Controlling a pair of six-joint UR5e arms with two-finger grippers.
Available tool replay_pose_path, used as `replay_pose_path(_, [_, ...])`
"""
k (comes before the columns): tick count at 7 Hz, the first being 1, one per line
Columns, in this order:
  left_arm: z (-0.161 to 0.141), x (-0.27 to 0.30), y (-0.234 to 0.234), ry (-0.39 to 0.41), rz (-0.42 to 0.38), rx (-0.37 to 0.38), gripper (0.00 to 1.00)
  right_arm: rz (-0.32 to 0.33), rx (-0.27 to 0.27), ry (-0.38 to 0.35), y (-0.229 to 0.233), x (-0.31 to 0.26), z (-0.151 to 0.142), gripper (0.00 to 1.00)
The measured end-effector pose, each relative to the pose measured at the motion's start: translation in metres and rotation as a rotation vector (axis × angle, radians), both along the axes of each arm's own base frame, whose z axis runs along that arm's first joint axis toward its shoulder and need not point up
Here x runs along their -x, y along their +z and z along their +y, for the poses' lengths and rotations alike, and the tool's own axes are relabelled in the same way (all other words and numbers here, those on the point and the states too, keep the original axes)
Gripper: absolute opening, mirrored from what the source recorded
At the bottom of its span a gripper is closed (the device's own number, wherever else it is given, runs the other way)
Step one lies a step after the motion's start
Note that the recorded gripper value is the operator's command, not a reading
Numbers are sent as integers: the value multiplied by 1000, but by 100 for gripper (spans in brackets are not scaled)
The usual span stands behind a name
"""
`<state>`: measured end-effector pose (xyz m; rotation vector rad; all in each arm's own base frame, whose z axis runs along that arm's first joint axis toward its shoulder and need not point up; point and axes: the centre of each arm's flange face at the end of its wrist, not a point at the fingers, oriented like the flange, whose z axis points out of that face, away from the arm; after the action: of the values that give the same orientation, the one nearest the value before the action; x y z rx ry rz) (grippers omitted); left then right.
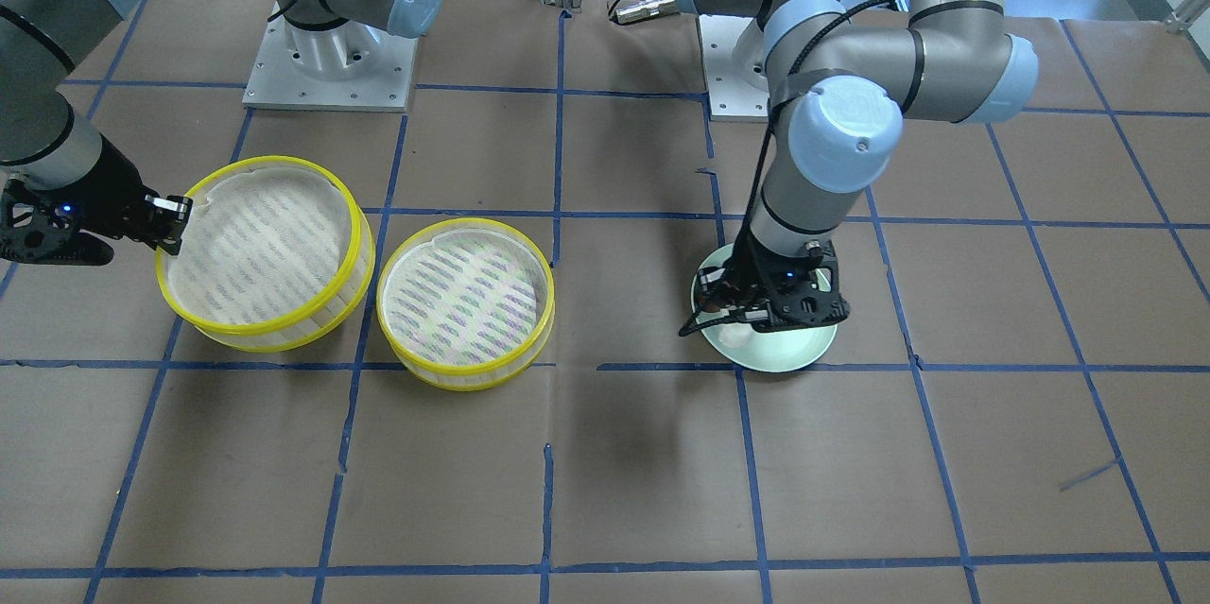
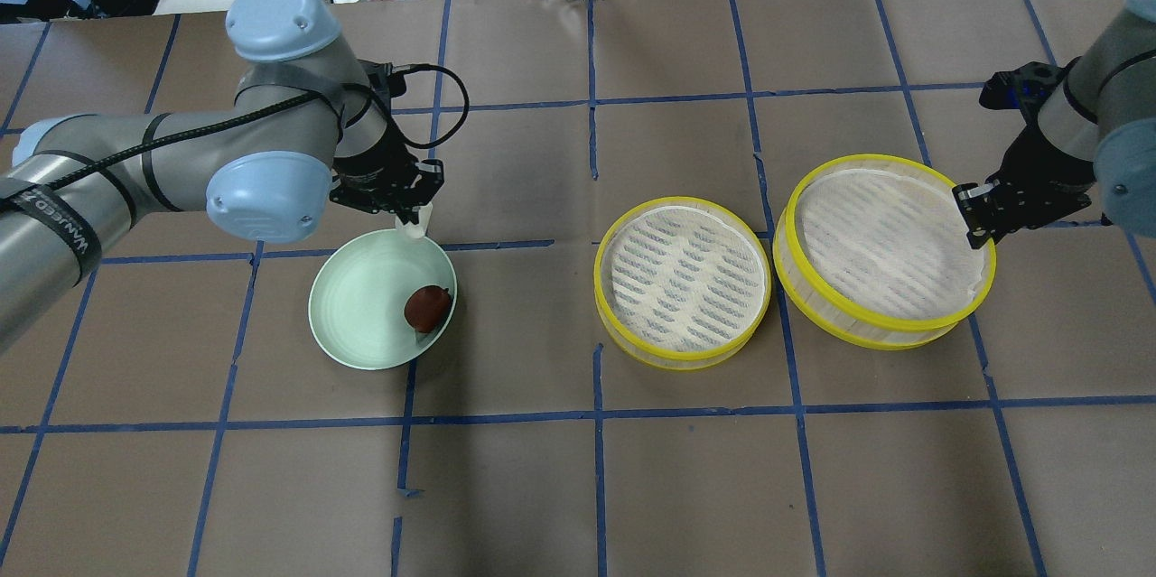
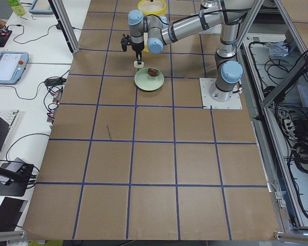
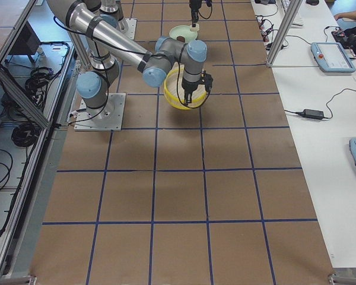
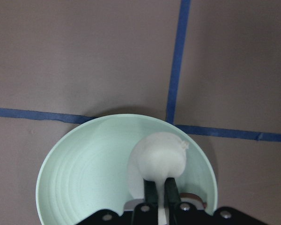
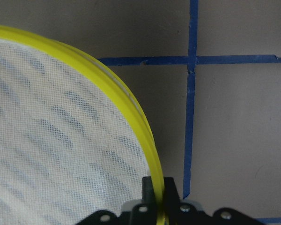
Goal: Place buns in different layers of steamer
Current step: 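Carry white bun with left gripper and release it into lower steamer tier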
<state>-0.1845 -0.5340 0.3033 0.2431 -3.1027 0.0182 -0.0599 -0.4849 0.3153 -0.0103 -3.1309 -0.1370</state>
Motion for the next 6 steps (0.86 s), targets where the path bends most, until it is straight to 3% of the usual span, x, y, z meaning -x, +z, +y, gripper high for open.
replay_pose_path(2, [22, 96, 27, 89, 62, 42, 1, 0, 0, 1, 0, 0, 0, 4])
replay_pose_path(4, [44, 169, 31, 166, 175, 59, 3, 0, 0, 2, 0, -1, 0, 4])
replay_pose_path(5, [52, 197, 21, 191, 216, 65, 35, 0, 0, 2, 0, -1, 0, 4])
replay_pose_path(6, [54, 213, 7, 200, 229, 59, 99, 0, 0, 2, 0, -1, 0, 4])
